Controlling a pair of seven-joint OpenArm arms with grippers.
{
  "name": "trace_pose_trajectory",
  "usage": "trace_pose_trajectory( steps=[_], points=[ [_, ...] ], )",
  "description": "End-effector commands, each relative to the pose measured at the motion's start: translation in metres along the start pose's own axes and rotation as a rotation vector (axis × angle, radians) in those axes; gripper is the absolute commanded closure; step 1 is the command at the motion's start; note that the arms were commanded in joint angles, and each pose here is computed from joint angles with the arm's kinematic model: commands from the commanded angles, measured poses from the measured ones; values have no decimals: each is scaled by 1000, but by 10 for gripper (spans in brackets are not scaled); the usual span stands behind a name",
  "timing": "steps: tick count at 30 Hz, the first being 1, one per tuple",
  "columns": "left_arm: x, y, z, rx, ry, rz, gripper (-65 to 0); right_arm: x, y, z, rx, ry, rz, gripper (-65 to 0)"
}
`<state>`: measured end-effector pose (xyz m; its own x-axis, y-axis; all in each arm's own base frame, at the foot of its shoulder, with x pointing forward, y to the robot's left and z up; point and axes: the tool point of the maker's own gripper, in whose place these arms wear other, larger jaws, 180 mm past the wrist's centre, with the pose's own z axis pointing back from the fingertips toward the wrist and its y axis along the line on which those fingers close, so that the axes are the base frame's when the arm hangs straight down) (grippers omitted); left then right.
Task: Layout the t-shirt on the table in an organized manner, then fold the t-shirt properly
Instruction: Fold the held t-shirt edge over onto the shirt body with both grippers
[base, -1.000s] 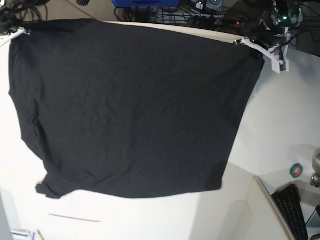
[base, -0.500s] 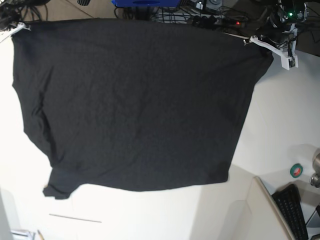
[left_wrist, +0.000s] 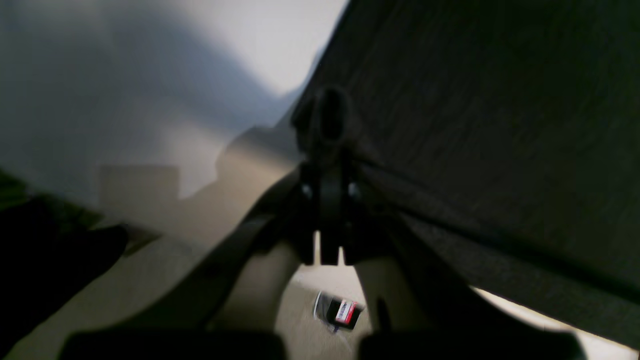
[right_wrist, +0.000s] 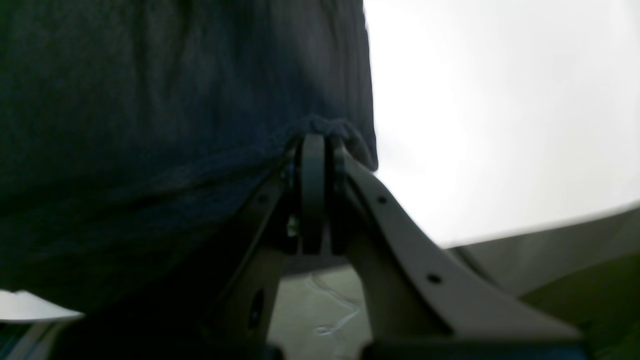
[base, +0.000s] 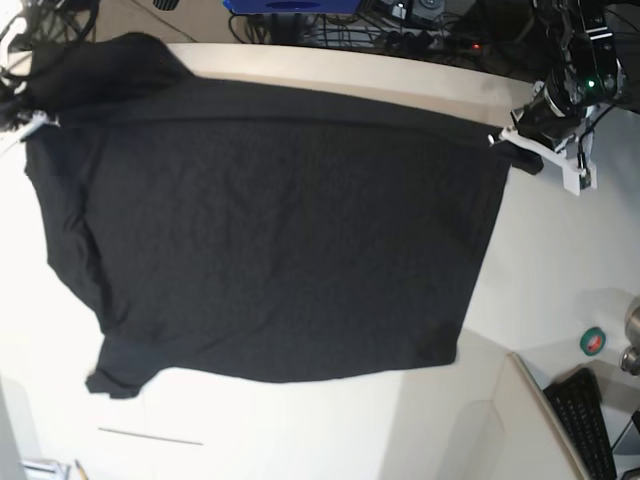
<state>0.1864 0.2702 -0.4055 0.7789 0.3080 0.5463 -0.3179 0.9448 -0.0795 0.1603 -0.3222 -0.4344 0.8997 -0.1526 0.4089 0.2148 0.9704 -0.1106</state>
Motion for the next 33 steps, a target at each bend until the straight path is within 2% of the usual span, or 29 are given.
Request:
trace_pose_trajectory(
  steps=[1,6,16,19,28,33],
  points=[
    [14,-1,2,0,-32,-12,0,17,-3,3,-15,-45,16,0],
    [35,-10,-2,-19,-61,-3,0,52,0,3,-25,-103,21,0],
    [36,-2,-25,-8,-28,51,0,84,12,-19,3,-95,2,0],
    [43,-4,-28,-13,-39,54,0,95,24,-20,22,-109,37,0],
    [64,-3,-34,62,-80,16,0,120,36,-17,41,-153,59,0],
    [69,-3,-37,77,-85,4,0,119,45,-30,81,-120,45,0]
  ],
)
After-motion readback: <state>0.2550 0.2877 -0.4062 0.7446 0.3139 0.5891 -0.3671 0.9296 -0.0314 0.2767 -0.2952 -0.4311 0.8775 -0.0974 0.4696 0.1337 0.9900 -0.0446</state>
